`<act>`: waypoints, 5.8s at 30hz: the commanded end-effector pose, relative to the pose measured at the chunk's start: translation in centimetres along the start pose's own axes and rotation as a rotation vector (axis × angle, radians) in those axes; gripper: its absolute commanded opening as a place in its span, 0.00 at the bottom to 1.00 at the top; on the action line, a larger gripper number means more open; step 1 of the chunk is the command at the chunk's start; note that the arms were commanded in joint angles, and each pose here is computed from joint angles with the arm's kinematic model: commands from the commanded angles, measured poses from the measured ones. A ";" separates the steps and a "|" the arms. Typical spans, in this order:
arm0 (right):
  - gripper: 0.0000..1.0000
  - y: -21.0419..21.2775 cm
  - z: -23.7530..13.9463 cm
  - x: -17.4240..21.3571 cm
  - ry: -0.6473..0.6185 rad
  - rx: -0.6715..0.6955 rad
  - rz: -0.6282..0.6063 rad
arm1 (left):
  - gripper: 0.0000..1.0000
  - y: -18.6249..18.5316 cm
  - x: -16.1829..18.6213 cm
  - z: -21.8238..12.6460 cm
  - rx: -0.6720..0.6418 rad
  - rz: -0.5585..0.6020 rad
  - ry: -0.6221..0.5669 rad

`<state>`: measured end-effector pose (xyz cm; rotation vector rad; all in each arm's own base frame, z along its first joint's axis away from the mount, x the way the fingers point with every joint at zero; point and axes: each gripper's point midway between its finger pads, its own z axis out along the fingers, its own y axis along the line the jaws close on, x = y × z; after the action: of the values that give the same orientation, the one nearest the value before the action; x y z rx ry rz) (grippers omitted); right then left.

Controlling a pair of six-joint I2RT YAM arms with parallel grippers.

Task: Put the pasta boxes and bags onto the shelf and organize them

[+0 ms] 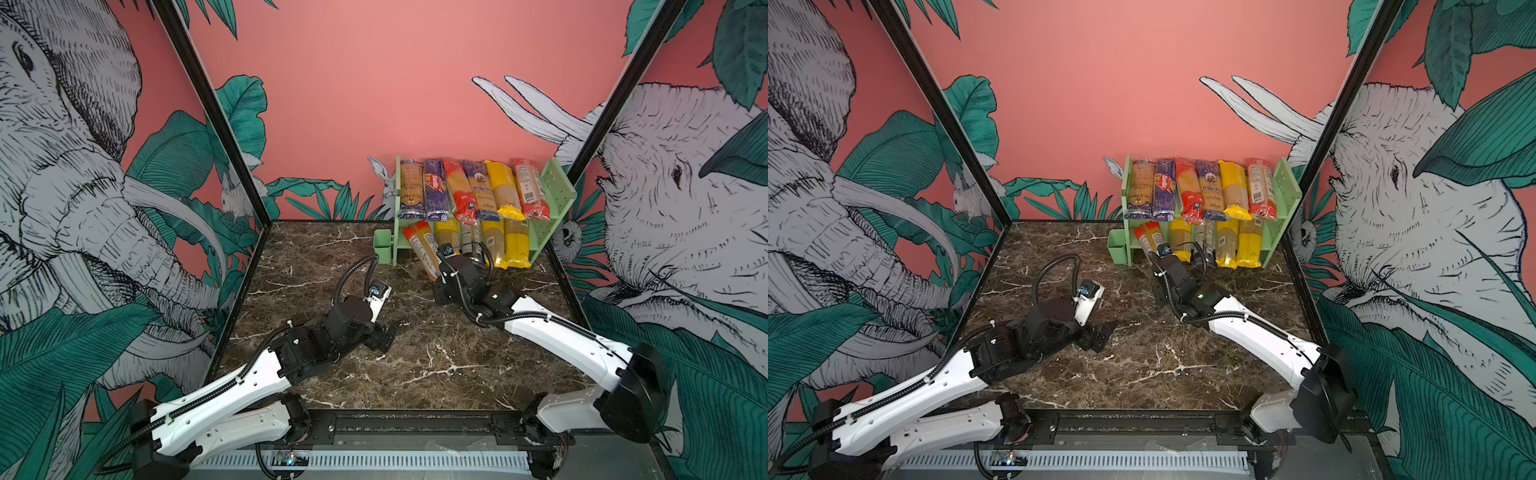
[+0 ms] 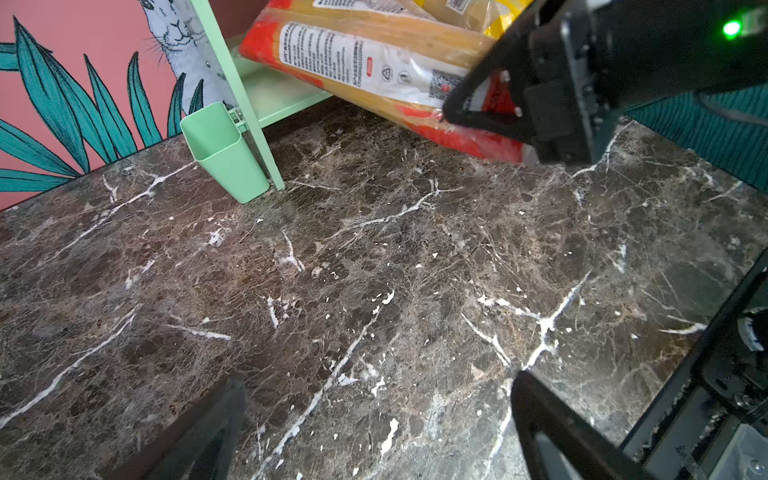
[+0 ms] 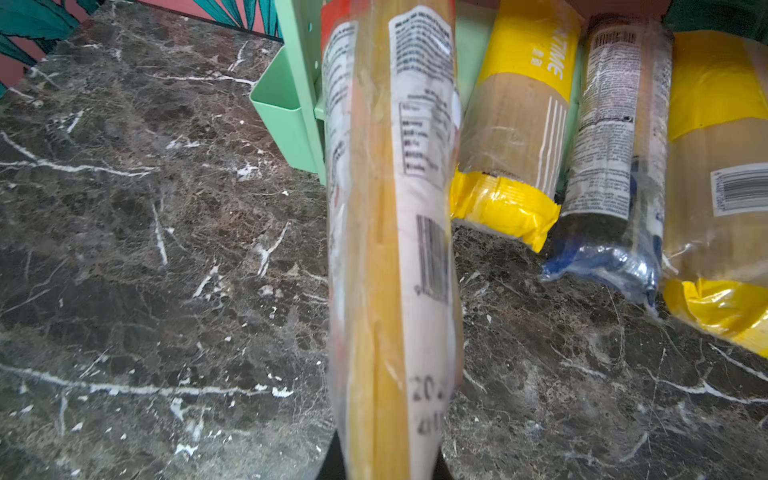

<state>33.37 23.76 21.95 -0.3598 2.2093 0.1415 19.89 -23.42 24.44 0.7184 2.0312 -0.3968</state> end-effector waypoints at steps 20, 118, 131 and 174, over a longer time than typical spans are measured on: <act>0.00 -0.5 7.1 -14.7 -0.437 0.085 0.295 | 0.99 0.4 -0.4 0.4 0.017 -0.006 -0.043; 0.99 -21.7 -7.1 11.5 -0.367 0.619 0.104 | 0.99 23.6 10.1 -4.6 -1.025 -0.229 -0.207; 0.99 -23.8 0.1 11.9 -0.366 0.552 0.138 | 0.99 28.4 13.0 -0.5 -1.059 -0.235 -0.186; 0.99 -24.7 7.2 11.1 -0.296 0.295 0.098 | 1.00 31.6 12.6 7.7 -0.798 -0.194 -0.142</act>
<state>39.27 -0.44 7.96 -0.0446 1.9660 -0.0756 39.42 1.32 8.73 0.0056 1.9295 0.2677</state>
